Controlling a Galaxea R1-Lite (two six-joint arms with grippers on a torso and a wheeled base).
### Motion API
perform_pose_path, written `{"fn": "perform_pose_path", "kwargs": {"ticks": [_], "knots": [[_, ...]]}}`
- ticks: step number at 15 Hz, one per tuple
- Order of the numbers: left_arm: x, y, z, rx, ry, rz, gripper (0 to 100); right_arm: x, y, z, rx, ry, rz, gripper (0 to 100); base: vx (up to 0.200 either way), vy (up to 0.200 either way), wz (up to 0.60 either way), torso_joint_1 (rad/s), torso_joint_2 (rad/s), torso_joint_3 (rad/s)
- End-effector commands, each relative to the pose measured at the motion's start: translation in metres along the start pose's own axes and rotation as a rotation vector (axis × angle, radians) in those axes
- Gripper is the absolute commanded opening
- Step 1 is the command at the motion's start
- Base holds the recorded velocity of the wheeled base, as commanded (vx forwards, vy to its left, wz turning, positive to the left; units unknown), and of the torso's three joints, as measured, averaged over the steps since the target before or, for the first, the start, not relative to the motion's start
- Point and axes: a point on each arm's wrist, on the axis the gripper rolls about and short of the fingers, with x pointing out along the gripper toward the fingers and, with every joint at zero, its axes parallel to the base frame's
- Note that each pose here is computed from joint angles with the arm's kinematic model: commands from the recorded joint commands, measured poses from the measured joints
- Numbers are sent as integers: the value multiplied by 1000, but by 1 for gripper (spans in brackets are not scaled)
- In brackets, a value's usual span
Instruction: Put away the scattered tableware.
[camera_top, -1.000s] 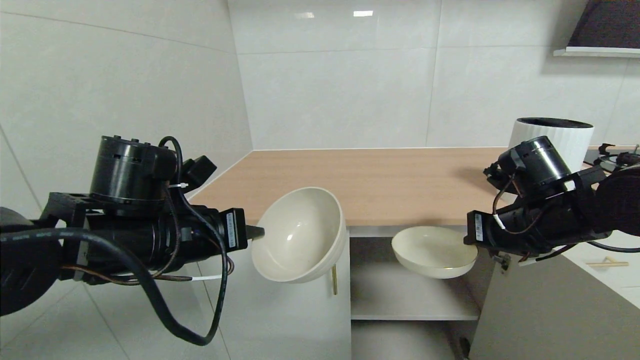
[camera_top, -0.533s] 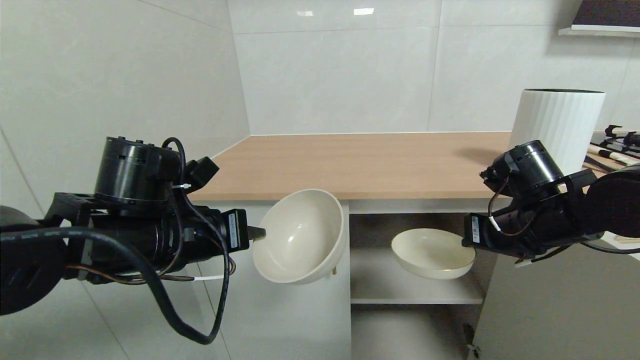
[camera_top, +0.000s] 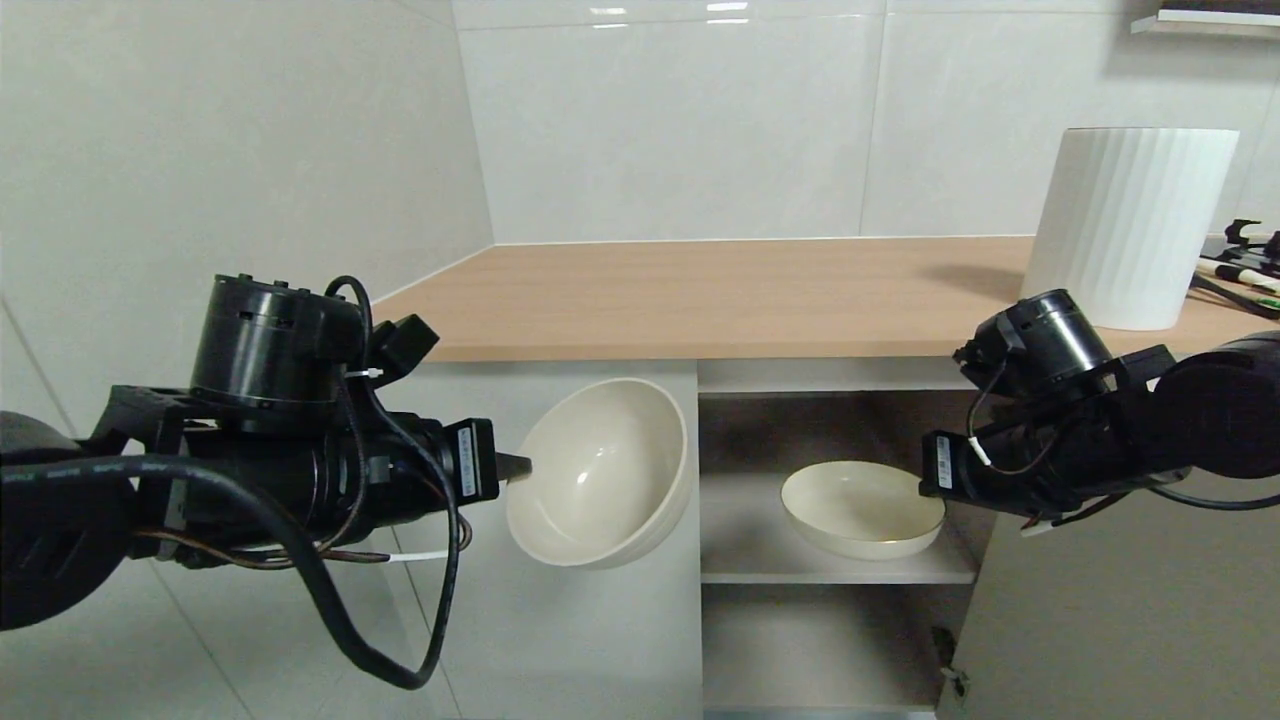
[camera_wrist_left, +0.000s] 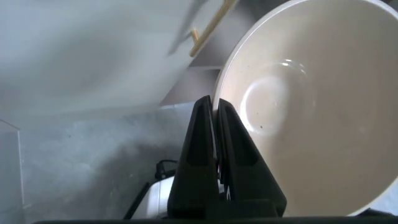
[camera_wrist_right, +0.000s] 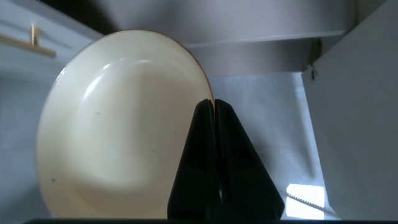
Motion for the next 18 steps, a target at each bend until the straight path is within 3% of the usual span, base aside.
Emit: {"fn": "perform_pose_path", "kwargs": {"ticks": [1, 4, 12, 18], "knots": [[2, 1, -1, -1, 5, 2, 0, 6, 0, 0, 1, 4, -2, 0, 0, 0, 0, 0, 0, 0], [9, 2, -2, 7, 26, 12, 0, 25, 1, -2, -1, 21, -11, 0, 0, 0, 0, -63, 78, 78], [14, 4, -4, 7, 39, 22, 0, 146, 3, -34, -26, 69, -58, 0, 0, 0, 0, -12, 18, 11], [15, 1, -6, 15, 46, 16, 0, 211, -7, -41, -51, 6, -151, 0, 0, 0, 0, 0, 0, 0]]}}
